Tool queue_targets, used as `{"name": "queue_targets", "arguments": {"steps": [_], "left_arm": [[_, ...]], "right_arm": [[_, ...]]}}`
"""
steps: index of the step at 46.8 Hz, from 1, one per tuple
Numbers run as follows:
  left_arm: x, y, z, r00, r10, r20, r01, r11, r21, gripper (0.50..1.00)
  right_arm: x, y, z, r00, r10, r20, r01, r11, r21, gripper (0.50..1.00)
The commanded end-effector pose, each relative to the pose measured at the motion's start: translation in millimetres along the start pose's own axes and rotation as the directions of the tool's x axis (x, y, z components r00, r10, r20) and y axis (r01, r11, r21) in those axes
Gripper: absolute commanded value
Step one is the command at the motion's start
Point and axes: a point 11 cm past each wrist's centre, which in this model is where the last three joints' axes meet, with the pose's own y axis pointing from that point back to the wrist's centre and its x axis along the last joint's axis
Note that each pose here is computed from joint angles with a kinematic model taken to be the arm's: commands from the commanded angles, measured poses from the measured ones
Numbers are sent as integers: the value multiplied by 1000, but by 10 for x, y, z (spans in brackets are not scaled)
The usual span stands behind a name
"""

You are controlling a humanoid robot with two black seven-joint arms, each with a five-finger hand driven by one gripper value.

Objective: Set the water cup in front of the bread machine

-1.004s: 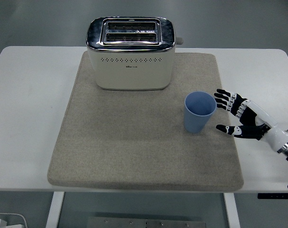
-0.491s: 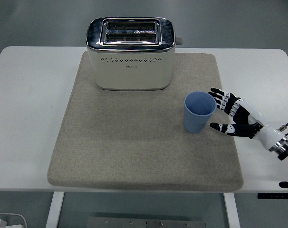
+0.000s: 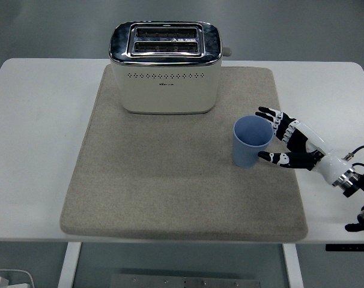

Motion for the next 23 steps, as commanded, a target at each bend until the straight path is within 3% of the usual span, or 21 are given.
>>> {"name": "queue_targets", "arguments": {"steps": [1,7,23], "left_arm": [[-1,0,0,1000,0,0,0,1000,0,1000],[-1,0,0,1000,0,0,0,1000,0,1000],[-1,0,0,1000,0,0,0,1000,0,1000]], "right_arm": [[-15,-44,8,1000,-2,3,2,1000,3,936],[-46,-62,73,1000,-2,10,2,1000,-10,936],[-90,-139,68,1000,-10,11,10,1000,-2,936]]}}
